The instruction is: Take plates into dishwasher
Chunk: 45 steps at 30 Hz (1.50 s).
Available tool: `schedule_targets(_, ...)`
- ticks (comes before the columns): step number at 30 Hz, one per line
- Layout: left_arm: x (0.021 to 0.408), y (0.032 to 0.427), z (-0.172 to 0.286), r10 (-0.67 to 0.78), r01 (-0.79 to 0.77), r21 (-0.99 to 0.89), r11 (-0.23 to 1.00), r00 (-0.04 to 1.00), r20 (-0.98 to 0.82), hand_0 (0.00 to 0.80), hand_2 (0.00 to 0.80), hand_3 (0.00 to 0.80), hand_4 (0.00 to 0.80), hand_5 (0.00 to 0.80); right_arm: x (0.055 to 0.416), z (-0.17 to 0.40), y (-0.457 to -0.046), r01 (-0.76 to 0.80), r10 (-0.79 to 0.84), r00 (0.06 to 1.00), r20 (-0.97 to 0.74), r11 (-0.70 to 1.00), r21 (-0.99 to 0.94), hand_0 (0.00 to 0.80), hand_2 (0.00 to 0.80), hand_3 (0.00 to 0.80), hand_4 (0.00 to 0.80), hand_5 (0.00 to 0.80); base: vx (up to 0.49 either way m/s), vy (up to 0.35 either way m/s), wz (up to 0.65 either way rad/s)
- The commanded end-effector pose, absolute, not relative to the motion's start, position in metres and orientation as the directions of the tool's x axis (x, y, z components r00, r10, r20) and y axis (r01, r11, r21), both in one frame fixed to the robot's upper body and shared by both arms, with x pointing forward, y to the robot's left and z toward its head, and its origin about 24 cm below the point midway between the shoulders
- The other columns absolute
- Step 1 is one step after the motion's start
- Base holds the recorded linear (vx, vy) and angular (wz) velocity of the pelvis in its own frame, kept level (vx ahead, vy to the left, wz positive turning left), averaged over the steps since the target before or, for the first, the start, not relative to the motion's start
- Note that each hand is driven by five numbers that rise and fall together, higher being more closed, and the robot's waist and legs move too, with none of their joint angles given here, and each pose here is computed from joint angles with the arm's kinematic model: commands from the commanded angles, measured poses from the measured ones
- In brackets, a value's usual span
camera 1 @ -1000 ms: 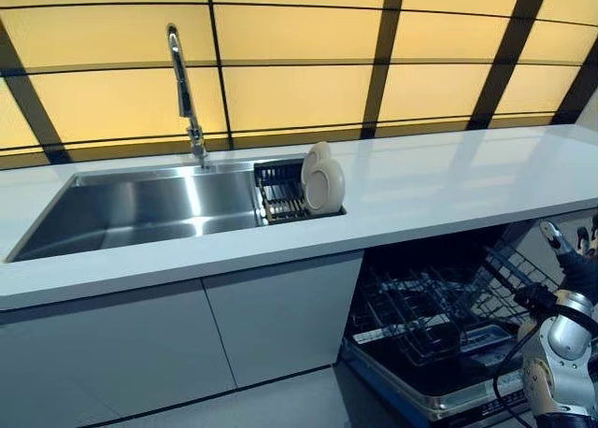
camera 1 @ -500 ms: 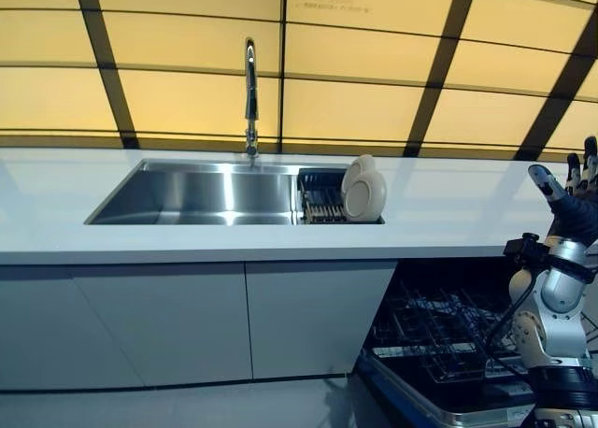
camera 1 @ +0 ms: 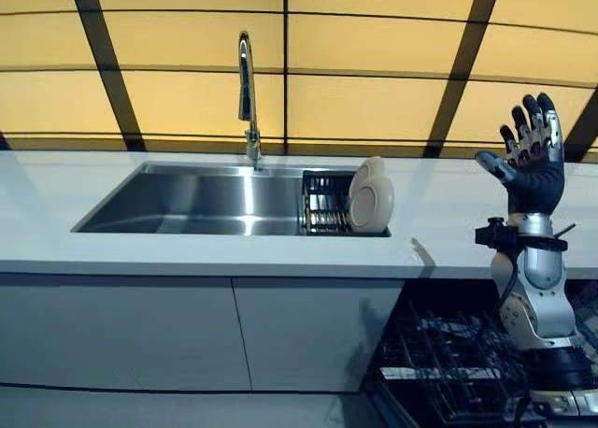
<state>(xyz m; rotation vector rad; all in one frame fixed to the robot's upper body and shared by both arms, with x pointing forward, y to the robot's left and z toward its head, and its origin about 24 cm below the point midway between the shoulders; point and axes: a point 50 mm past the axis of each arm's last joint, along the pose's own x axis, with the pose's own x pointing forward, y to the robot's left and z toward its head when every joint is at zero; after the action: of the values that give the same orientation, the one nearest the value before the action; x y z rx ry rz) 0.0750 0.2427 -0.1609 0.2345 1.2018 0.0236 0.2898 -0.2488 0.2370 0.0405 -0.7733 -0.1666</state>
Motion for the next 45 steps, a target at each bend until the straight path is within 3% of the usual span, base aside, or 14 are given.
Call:
schedule_targets(1,0.097,0.256,-0.151,0.148,0.154,0.238,0.959,0.445,-0.883,0.0,0.0,0.0,0.0,0.0,0.294,0.258,-0.235,0.091,-0.124,0.666,0.736,0.992,0.085,0.0,0.0,0.0,0.0,0.0,0.159,-0.187,0.01)
schedule_targets(6,0.106,0.25,-0.149,0.125,0.158,0.228,0.961,0.488,-0.864,0.0,0.0,0.0,0.0,0.0,0.296,0.256,-0.227,0.08,-0.116,0.678,0.725,0.993,0.083,0.0,0.0,0.0,0.0,0.0,0.107,-0.149,-0.02)
schedule_targets(16,0.092,0.256,-0.153,0.185,0.102,0.251,0.963,0.433,-0.882,0.0,0.0,0.0,0.0,0.0,0.304,0.261,-0.211,0.053,-0.07,0.688,0.722,0.997,0.047,0.0,0.0,0.0,0.0,0.0,0.056,-0.109,0.0)
schedule_targets(29,0.099,0.251,-0.151,0.168,0.123,0.253,0.96,0.471,-0.866,0.0,0.0,0.0,0.0,0.0,0.312,0.27,-0.208,0.106,-0.114,0.677,0.727,0.993,0.057,0.0,0.0,0.0,0.0,0.0,0.155,-0.03,-0.07)
schedule_targets(39,0.08,0.253,-0.156,0.195,0.07,0.244,0.967,0.411,-0.891,0.0,0.0,0.0,0.0,0.0,0.31,0.266,-0.224,0.082,-0.084,0.693,0.716,0.996,0.037,0.0,0.0,0.0,0.0,0.0,0.212,0.117,-0.56)
schedule_targets(45,0.109,0.256,-0.147,0.185,0.071,0.254,0.965,0.502,-0.845,0.0,0.0,0.0,0.0,0.0,0.3,0.264,-0.241,0.11,-0.128,0.675,0.727,0.991,0.073,0.0,0.0,0.0,0.0,0.0,0.155,0.098,-0.14)
